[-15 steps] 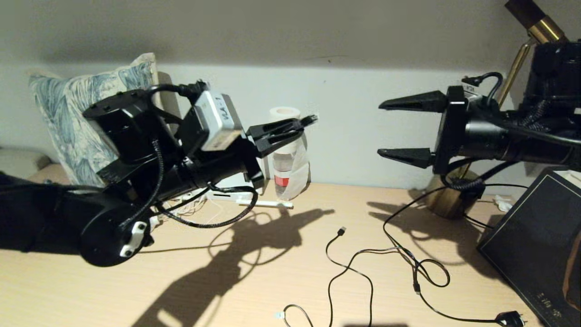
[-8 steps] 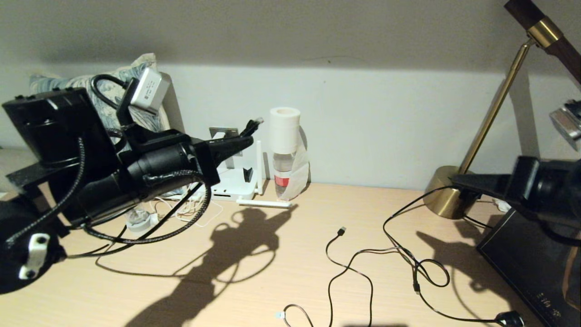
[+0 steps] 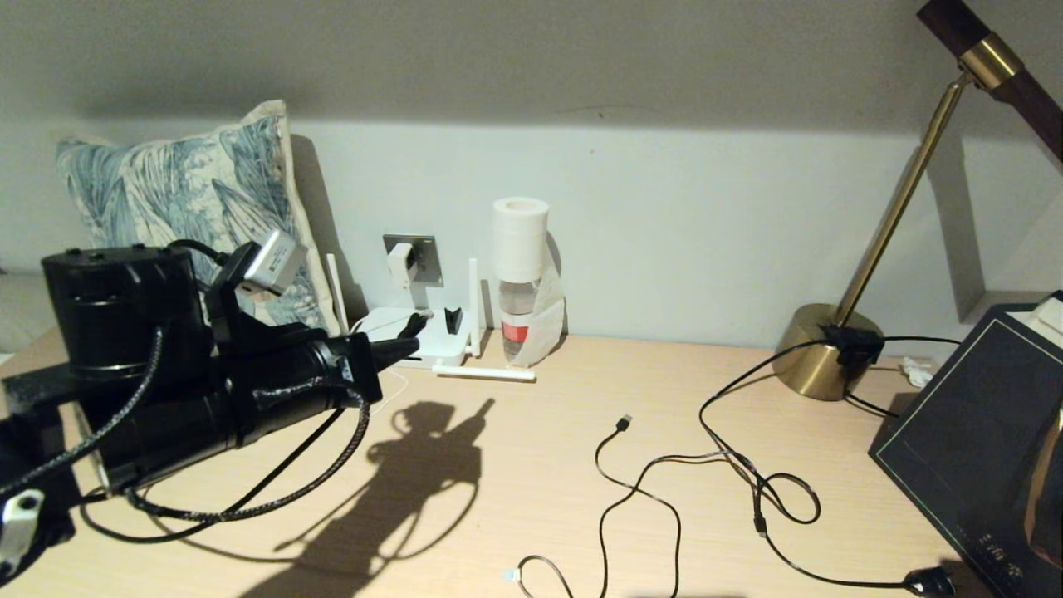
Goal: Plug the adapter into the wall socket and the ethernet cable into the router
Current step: Align cable and router interface
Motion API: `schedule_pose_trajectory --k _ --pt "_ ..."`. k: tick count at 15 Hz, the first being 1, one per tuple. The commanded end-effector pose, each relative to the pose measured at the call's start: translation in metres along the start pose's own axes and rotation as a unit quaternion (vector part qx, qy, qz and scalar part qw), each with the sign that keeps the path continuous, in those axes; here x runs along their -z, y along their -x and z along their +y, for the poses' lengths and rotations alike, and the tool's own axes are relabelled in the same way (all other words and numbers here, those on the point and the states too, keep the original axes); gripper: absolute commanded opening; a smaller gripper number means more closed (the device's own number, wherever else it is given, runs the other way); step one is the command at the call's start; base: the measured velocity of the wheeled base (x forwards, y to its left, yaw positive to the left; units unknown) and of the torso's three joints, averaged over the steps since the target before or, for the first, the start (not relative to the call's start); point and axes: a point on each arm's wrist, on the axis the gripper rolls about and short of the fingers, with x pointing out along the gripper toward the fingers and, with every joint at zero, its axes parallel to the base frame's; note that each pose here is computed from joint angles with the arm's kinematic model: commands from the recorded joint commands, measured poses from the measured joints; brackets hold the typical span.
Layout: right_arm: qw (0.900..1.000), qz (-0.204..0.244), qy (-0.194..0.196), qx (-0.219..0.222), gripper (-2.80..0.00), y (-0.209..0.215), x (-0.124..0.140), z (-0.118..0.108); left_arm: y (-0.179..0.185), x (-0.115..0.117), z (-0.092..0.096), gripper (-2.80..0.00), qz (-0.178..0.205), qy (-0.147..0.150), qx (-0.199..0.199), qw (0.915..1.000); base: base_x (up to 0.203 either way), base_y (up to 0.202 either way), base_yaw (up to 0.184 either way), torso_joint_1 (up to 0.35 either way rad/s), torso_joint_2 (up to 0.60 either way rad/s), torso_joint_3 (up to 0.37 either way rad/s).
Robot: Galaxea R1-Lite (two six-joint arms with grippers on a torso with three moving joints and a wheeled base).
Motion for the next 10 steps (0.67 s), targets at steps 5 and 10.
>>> schedule_pose_trajectory --k 5,10 --pt "0.999 -0.019 0.038 -0.009 -2.80 0.032 0.079 -0.024 0.002 0.024 0.000 -2.80 0.027 0.052 -0.033 0.9978 0.000 0.000 0.000 0.000 0.00 0.000" --pt "0.988 -0.068 0.101 -0.091 -2.80 0.048 0.134 -0.032 -0.010 0.048 0.012 -2.80 0.076 0.018 -0.077 0.9940 0.000 0.000 0.000 0.000 0.00 0.000"
